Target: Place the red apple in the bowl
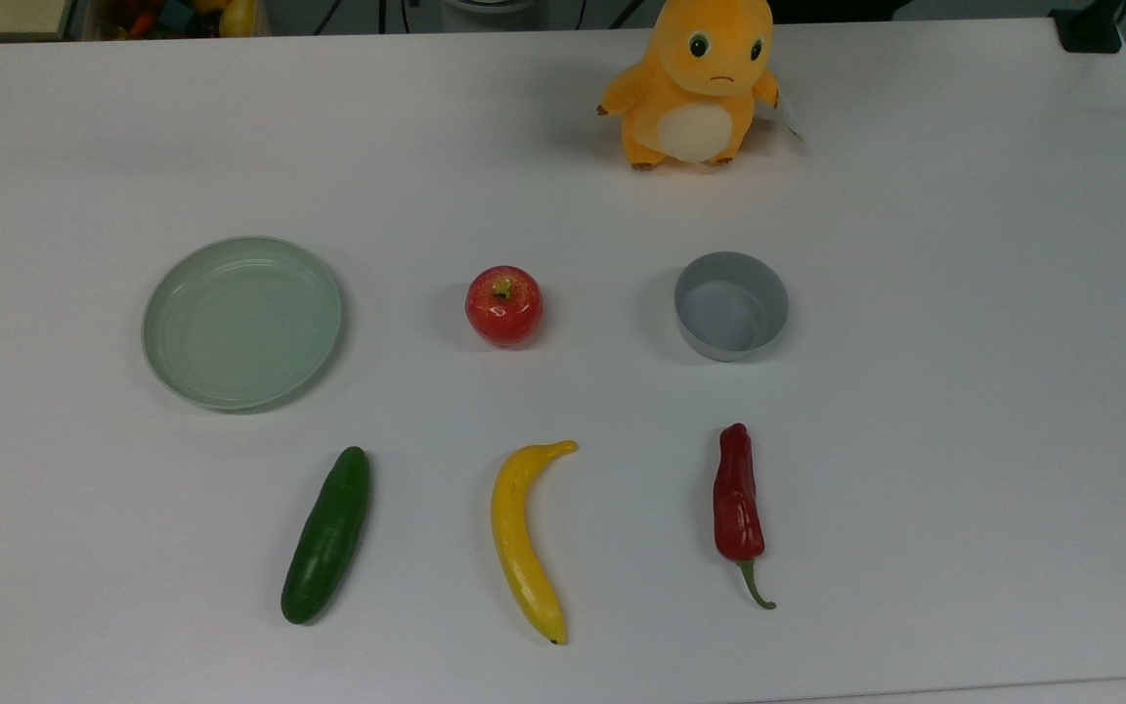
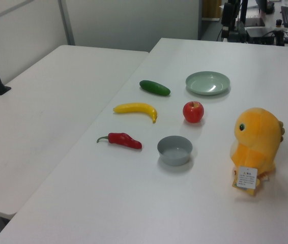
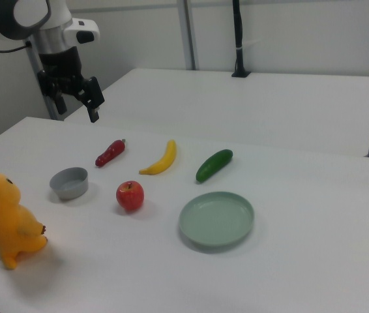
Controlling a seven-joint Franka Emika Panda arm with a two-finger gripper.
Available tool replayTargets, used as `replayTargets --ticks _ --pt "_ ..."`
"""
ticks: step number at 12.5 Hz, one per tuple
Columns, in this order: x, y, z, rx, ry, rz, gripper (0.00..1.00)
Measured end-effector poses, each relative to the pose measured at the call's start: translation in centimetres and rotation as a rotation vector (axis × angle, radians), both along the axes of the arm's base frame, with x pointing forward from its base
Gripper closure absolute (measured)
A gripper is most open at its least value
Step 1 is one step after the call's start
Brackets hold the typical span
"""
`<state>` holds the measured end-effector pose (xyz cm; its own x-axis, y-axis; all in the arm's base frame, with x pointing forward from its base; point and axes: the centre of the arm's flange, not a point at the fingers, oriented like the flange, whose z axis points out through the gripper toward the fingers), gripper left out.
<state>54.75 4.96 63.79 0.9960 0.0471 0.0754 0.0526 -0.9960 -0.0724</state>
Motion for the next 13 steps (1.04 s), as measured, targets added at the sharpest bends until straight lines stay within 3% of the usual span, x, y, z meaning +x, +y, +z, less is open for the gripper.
replayTargets --ticks 13 --pt "0.7 0.1 -1.1 -0.003 0.01 0.0 0.0"
